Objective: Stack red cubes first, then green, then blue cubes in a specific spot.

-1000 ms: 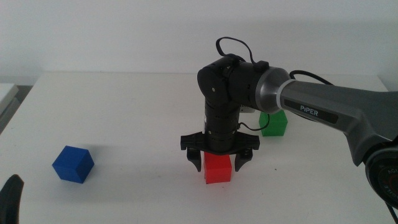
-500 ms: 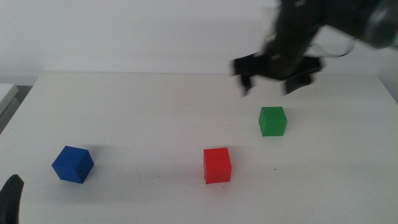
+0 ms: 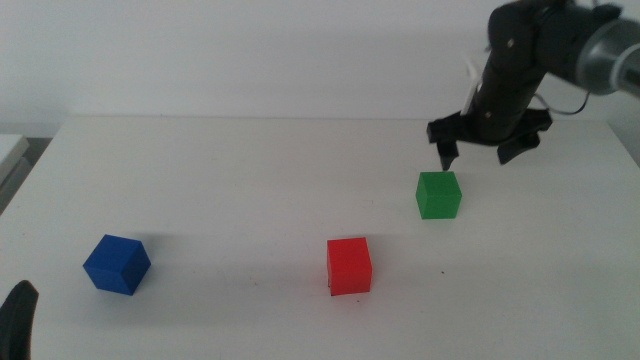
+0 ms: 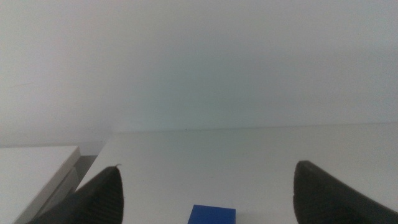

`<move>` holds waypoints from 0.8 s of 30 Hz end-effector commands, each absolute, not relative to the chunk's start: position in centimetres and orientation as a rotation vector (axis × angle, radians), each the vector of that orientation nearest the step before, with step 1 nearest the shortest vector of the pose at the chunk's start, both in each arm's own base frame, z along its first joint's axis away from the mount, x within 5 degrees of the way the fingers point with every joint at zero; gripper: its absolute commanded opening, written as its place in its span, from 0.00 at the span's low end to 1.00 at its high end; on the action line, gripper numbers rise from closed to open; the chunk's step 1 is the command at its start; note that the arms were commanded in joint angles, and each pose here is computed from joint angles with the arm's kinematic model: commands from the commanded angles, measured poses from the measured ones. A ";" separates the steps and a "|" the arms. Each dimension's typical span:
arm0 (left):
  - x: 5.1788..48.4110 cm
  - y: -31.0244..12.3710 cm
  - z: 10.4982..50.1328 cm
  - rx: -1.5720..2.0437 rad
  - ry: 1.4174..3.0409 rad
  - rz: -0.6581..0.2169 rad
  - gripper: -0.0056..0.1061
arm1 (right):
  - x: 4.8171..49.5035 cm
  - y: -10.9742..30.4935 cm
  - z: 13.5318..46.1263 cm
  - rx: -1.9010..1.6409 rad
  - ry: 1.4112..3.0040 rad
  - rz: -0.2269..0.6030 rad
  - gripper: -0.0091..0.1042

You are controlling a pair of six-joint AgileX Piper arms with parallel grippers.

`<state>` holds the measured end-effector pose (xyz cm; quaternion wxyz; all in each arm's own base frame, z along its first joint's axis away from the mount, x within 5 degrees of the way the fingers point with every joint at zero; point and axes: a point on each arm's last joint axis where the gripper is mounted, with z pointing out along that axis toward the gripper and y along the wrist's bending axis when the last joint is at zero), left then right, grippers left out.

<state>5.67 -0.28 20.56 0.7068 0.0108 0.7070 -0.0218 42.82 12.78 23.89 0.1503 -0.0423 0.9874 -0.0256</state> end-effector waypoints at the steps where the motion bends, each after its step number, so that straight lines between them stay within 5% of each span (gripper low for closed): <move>1: 5.6 -0.3 20.7 0.017 1.556 -0.052 0.89 | 43.1 13.1 23.1 -0.152 2.835 -0.075 0.85; 12: 5.6 -0.3 20.7 0.017 1.556 -0.052 0.89 | 43.5 15.3 21.2 -0.150 2.826 0.045 0.85; 21: 5.6 -0.3 20.7 0.017 1.556 -0.052 0.89 | 44.3 15.6 18.4 -0.157 2.844 0.036 0.85; 24: 5.6 -0.3 20.7 0.017 1.556 -0.052 0.89 | 44.5 15.6 17.6 -0.163 2.854 0.023 0.75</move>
